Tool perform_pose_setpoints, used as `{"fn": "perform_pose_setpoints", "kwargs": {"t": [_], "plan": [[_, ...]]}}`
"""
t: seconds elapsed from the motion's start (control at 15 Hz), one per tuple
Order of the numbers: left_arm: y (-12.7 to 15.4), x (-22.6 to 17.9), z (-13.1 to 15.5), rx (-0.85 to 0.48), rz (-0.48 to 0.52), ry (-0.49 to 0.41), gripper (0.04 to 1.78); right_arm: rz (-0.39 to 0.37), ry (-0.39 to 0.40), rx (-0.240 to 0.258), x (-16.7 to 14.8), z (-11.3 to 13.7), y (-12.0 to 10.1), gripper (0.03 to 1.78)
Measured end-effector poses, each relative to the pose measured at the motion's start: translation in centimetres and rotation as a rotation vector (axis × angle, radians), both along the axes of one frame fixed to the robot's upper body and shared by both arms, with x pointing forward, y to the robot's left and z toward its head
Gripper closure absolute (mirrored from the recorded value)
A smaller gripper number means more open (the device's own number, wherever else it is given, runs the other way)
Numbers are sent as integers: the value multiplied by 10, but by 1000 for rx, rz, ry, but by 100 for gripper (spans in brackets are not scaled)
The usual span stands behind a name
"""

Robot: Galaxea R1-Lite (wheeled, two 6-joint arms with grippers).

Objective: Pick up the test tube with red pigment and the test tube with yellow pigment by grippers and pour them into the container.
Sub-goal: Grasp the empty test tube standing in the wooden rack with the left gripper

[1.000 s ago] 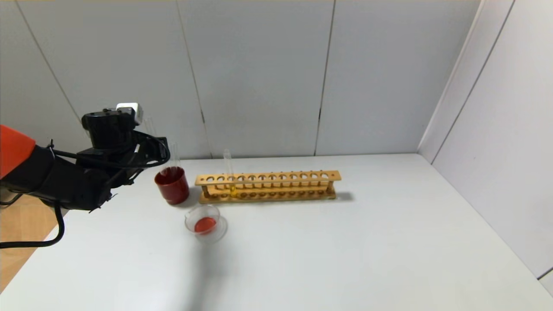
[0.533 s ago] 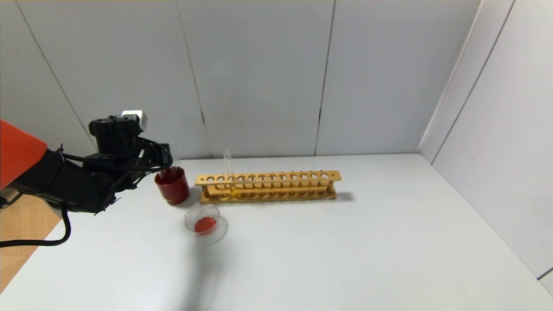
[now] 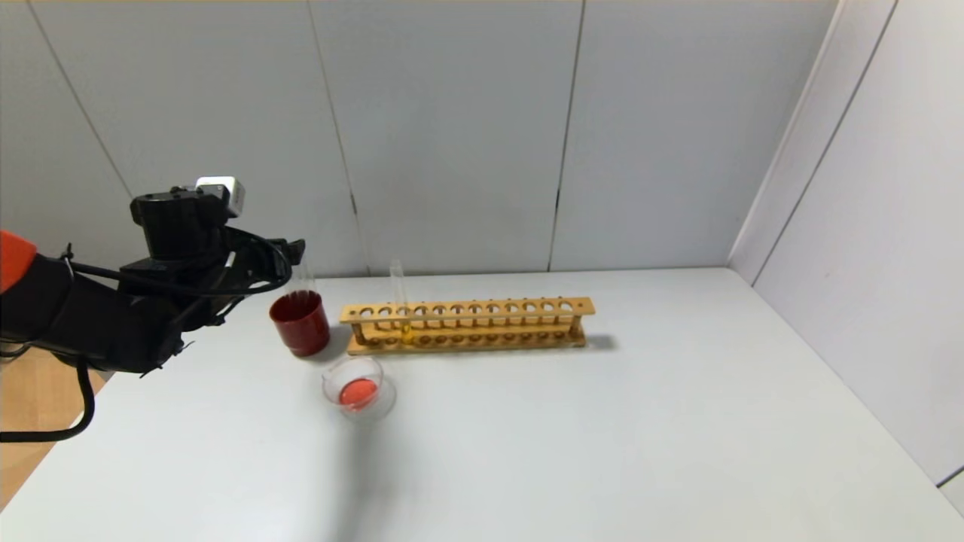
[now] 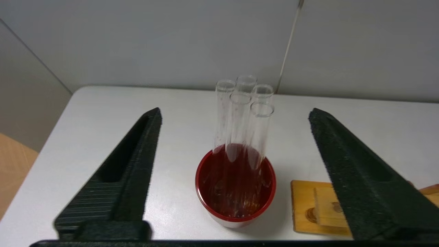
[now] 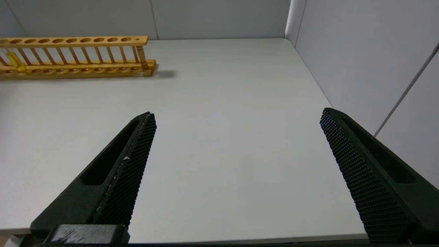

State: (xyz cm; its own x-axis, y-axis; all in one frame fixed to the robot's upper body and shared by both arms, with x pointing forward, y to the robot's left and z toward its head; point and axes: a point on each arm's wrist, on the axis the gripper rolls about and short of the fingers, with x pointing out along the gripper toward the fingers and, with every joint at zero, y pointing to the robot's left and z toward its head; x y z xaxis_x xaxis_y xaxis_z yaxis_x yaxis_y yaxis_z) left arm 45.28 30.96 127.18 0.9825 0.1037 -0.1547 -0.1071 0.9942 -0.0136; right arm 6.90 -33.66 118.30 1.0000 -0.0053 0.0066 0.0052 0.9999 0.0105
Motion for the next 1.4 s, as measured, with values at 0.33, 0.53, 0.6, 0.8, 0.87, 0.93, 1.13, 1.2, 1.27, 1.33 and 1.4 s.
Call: {"fn": "perform_pose_setpoints", "kwargs": {"t": [0.33,0.53,0.6,0.8,0.87,0.93,1.13,1.2,1.27,1.33,1.4], "plan": [[-11,-39,35,-30,-313,0,7,0,0,0,0,0,0,6],[-16,-61,23,-70,-628,79,7,0,0,0,0,0,0,6],[-18,-64,16,-76,-707,101,7,0,0,0,0,0,0,6],[-23,-65,-6,-84,-866,149,7,0,0,0,0,0,0,6],[-25,-63,-14,-65,-892,155,7,0,0,0,0,0,0,6],[-28,-60,-21,-43,-908,155,7,0,0,0,0,0,0,6],[-35,-43,-33,-11,-936,115,7,0,0,0,0,0,0,6],[-37,-36,-36,-11,-938,114,7,0,0,0,0,0,0,6],[-39,-28,-38,-10,-936,112,7,0,0,0,0,0,0,6],[-40,-19,-40,-11,-930,111,7,0,0,0,0,0,0,6],[-43,-10,-41,-11,-922,105,7,0,0,0,0,0,0,6]]}}
